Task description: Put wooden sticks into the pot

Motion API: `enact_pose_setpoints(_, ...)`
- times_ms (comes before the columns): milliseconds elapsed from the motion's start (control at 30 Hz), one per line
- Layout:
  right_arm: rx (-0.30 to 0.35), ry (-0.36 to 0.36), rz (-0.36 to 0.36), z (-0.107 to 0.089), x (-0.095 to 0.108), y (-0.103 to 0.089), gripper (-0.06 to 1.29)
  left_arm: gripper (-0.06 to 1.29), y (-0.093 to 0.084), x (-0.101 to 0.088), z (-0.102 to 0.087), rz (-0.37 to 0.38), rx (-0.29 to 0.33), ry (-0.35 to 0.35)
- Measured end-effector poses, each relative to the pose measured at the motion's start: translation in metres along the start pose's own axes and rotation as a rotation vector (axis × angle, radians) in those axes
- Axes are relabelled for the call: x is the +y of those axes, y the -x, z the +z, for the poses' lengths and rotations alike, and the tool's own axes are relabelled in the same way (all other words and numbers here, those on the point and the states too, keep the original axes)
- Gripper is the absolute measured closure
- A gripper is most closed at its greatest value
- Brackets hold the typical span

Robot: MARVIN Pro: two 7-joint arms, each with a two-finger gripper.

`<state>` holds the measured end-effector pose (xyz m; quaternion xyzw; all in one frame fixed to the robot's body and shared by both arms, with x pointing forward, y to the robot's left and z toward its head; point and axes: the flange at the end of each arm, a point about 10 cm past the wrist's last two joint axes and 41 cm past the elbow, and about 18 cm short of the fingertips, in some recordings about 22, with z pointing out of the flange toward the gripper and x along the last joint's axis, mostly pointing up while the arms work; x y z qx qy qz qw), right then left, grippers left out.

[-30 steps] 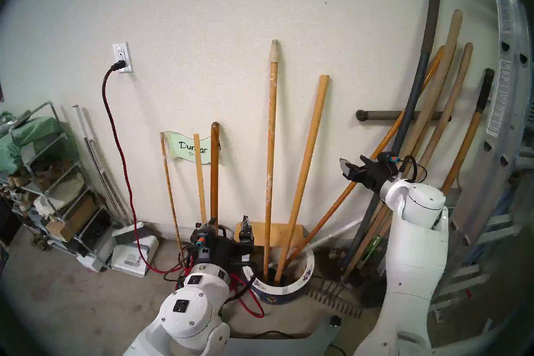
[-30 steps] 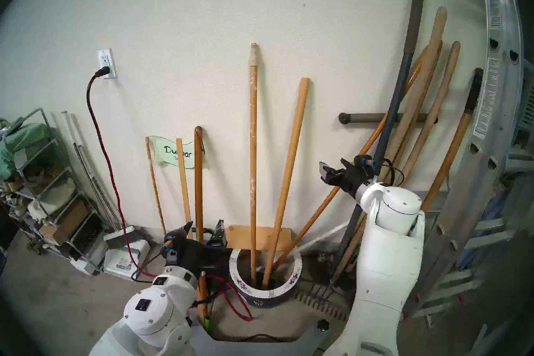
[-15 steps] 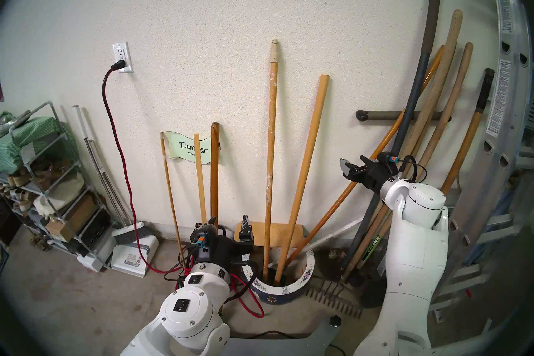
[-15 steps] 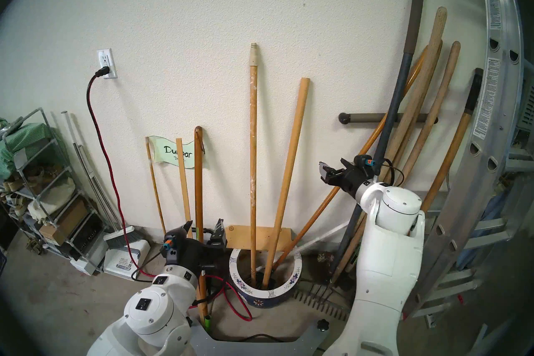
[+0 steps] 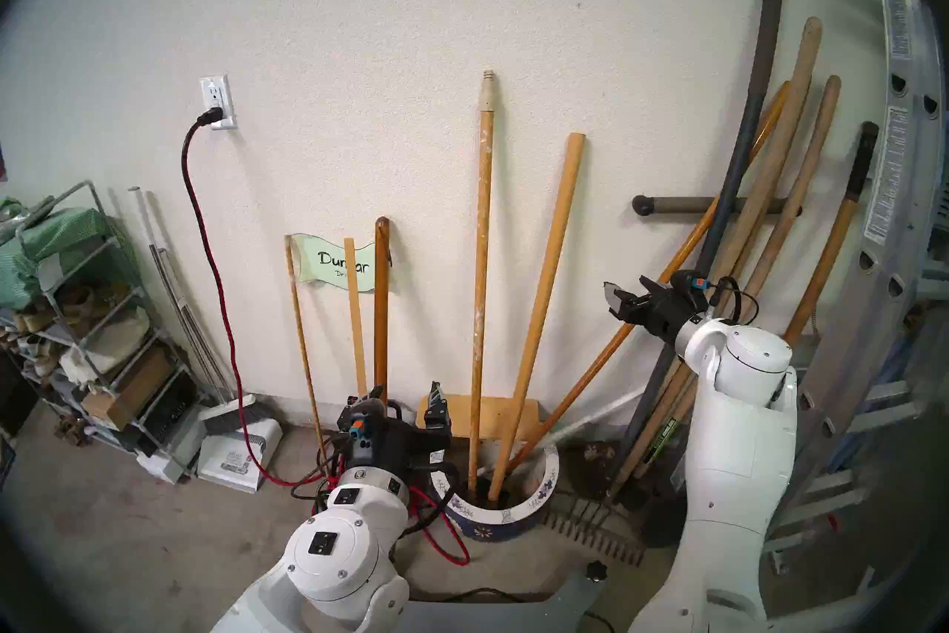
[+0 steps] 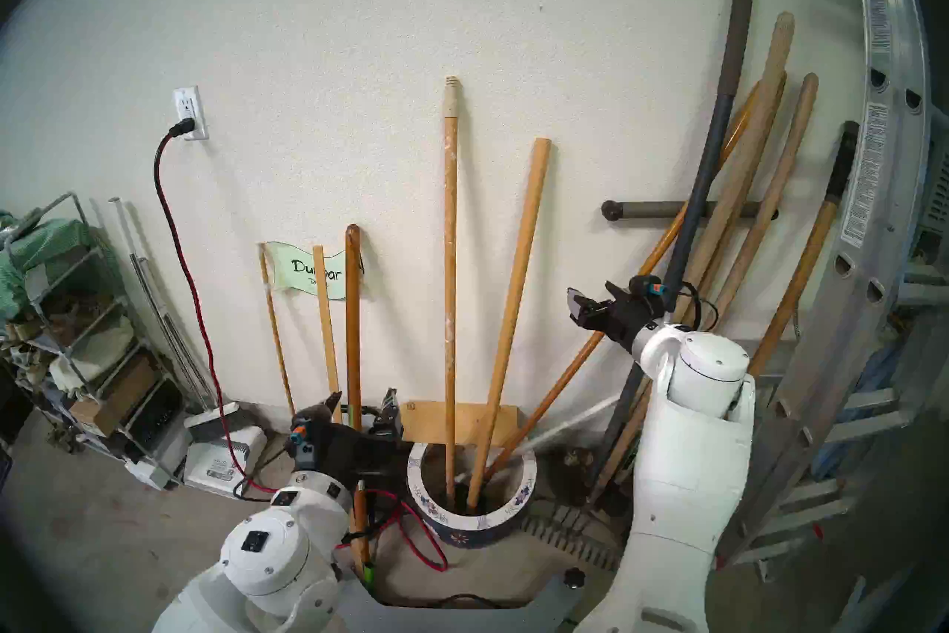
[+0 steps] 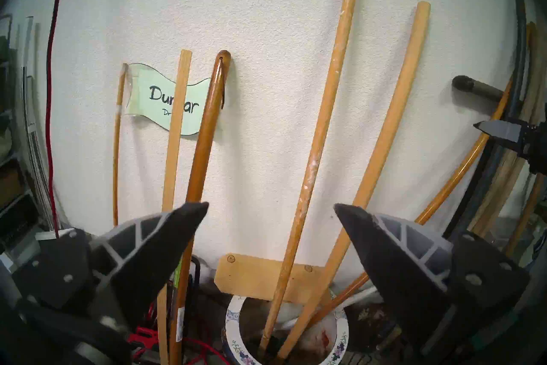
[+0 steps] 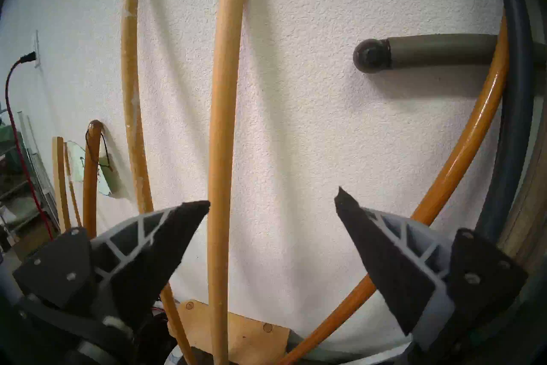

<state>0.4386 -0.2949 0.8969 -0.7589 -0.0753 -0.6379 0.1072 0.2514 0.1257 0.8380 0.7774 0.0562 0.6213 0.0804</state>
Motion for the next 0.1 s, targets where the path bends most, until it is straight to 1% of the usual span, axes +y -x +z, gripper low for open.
enact_pose_setpoints(100, 0.000, 0.000, 0.000, 0.0000, 0.0000, 0.0000, 0.01, 0.01, 0.0000, -0.0001, 0.0000, 0.000, 0.000, 0.000)
